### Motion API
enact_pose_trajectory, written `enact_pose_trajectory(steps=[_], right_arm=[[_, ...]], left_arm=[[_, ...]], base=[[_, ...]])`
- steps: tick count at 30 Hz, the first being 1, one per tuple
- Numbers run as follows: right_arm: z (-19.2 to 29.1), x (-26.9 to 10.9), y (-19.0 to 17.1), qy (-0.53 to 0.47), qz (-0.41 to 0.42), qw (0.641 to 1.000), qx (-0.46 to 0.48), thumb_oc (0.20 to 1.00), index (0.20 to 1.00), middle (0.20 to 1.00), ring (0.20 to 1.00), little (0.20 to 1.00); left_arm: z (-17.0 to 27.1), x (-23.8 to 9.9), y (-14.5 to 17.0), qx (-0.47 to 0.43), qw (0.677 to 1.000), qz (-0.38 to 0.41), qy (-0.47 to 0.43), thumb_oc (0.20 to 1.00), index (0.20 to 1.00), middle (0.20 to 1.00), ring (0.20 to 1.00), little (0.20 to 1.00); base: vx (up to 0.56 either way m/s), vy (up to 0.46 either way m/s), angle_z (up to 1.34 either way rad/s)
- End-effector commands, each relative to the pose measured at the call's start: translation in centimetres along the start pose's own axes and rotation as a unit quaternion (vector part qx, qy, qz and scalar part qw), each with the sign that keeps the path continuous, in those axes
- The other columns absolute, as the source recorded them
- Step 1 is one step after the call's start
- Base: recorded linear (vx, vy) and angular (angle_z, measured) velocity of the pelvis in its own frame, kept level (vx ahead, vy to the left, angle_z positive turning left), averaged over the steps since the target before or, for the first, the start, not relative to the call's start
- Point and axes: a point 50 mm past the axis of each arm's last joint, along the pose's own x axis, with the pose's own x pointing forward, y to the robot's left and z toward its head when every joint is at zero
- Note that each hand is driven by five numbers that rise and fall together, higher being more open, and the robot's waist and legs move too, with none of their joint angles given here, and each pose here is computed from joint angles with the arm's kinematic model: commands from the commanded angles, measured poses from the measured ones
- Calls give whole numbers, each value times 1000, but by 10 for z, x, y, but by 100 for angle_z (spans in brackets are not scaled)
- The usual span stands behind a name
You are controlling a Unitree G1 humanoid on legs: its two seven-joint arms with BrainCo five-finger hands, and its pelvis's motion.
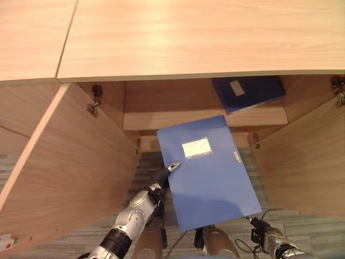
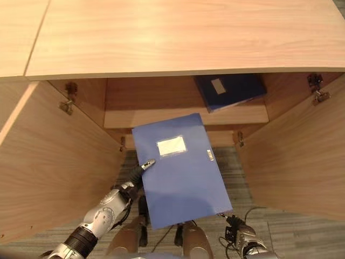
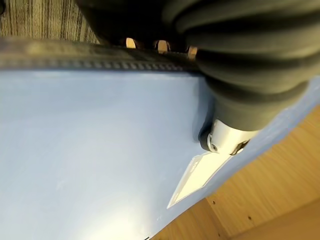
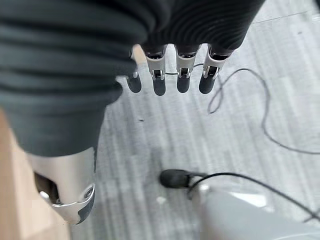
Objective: Put the empty folder in the office cabinet
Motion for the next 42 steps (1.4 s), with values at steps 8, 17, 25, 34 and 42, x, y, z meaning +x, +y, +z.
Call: enact_pose_trajectory(steps=[8,17,25,34,42], right_arm=[[51,-2,43,-77,34,996,-36,1000,1000,1000,1000,1000],[94,-10,58,-143,52,987,-50,1000,1000,1000,1000,1000],[107,-12,45,-163,49,984,-59,1000,1000,1000,1000,1000],[116,-12,38,-159,36,987,-18,1000,1000,1000,1000,1000],[121,-13,27,-166,20,986,5,1000,1000,1000,1000,1000]], left_arm=[[95,44,-87,-35,977,-85,-191,200,200,200,200,200],[159,63,-122,0,962,-97,-256,200,200,200,200,200],[248,62,-145,69,939,-85,-325,200,200,200,200,200],[334,39,-152,-24,911,-27,-411,200,200,200,200,200],[388,-9,-100,-158,853,46,-496,200,200,200,200,200]], base=[[-44,70,-16],[-22,50,-12],[11,26,-6],[2,9,-1],[7,57,-21]])
